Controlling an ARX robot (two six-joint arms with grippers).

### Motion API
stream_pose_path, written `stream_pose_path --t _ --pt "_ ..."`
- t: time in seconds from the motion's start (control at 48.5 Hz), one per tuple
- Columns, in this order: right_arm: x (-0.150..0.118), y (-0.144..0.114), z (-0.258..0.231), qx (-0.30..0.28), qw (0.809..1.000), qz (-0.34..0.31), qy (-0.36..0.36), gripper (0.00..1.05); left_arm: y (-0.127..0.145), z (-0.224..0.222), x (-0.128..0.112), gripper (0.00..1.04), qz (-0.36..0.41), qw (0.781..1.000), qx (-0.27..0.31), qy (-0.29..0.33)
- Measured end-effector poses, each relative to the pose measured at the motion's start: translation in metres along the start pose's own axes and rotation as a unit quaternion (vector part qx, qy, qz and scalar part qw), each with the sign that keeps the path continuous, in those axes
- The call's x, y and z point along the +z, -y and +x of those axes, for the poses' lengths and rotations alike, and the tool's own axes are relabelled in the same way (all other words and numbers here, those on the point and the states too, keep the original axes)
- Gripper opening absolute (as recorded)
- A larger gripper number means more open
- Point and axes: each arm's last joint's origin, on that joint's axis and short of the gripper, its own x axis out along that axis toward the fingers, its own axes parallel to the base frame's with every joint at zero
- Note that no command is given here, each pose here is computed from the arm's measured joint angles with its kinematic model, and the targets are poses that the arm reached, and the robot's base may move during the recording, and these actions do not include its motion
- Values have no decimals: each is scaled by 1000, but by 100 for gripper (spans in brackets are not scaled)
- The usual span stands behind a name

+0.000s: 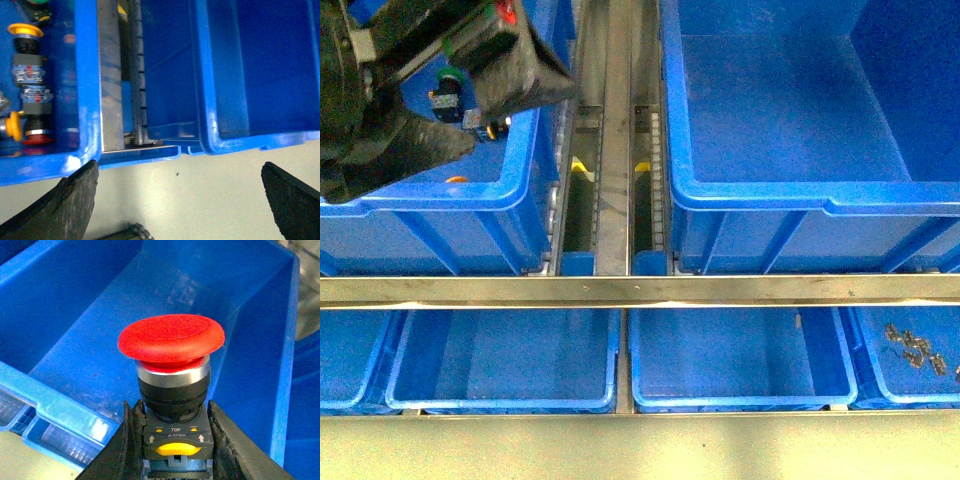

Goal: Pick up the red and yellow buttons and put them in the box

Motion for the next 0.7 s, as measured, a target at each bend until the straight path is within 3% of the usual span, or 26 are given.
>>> stream_pose_path --t 0.392,0.701 --pt "0 19 -13 -37 997 70 -8 26 1 -2 -3 97 29 999 -7 30" --pt "1 23 -16 -51 995 85 -8 26 -4 -3 -6 97 33 999 -10 24"
